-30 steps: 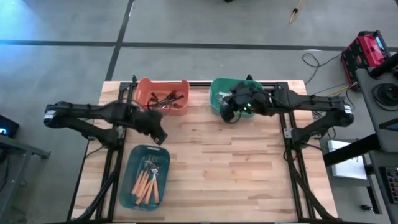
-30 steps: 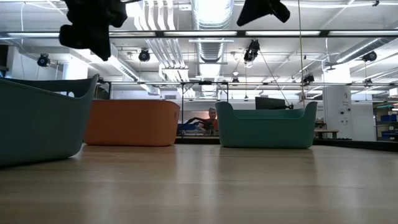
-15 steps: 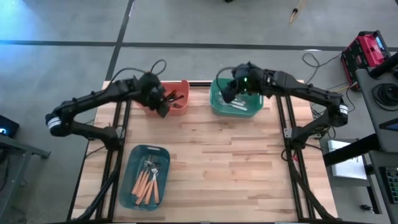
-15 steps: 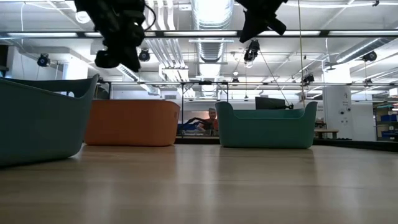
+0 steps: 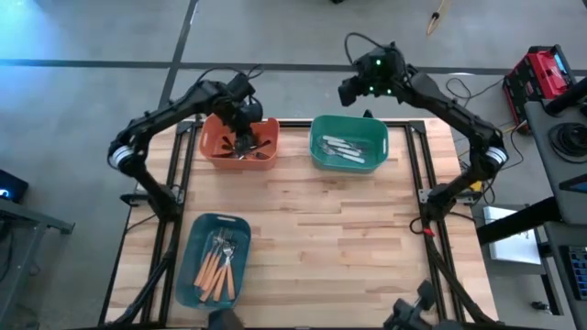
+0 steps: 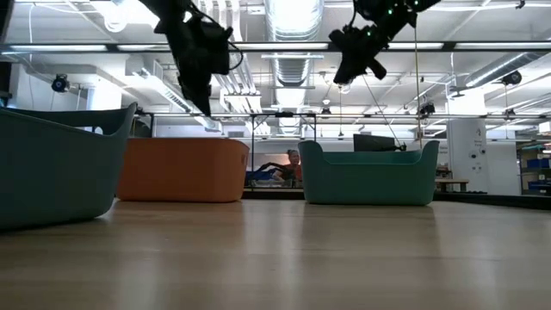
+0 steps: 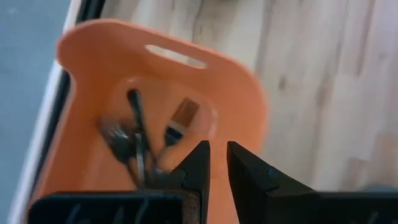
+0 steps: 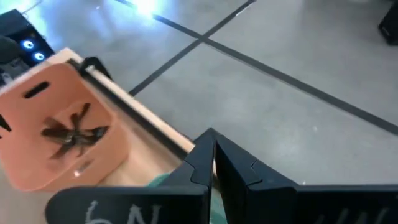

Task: Sort silverware by color (type)
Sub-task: Adjust the white forks in the green bin

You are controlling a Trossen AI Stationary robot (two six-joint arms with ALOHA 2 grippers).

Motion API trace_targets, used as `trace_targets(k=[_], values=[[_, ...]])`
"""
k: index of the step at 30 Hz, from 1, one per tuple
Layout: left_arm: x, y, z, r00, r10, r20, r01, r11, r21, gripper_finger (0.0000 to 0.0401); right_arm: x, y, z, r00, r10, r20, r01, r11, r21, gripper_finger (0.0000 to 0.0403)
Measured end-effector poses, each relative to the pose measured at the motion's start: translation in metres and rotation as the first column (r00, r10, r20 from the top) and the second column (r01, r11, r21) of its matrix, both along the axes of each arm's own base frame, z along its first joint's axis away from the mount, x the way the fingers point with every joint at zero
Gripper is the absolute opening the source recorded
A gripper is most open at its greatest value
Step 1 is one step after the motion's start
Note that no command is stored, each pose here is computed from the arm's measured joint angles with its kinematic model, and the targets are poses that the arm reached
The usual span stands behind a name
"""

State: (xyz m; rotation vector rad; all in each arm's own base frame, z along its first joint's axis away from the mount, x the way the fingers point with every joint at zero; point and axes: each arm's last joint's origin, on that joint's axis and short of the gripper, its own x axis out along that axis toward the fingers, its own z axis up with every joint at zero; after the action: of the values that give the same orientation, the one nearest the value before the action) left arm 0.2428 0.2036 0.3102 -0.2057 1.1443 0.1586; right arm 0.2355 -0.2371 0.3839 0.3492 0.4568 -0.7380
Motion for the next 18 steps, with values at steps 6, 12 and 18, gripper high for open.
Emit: trace_targets(k=[6,12,18], values=[[0.003,0.021,-0.022,0.998,-0.031,-0.055,0.03,0.999,-0.019,0.0037,-0.016,-0.02,-0.004,0.999,-0.035,-0.04,0.033,0.999,-0.033,0.0009],[0.002,0.031,-0.038,0.995,-0.014,-0.102,0.009,0.999,-0.048,0.0037,-0.024,-0.027,0.0,0.998,-0.063,-0.024,0.061,0.996,-0.064,0.0009],[-0.008,0.051,-0.058,0.975,0.102,-0.197,-0.121,0.989,-0.085,0.0037,-0.023,-0.03,0.004,0.995,-0.09,0.044,0.093,0.993,-0.067,0.0009]])
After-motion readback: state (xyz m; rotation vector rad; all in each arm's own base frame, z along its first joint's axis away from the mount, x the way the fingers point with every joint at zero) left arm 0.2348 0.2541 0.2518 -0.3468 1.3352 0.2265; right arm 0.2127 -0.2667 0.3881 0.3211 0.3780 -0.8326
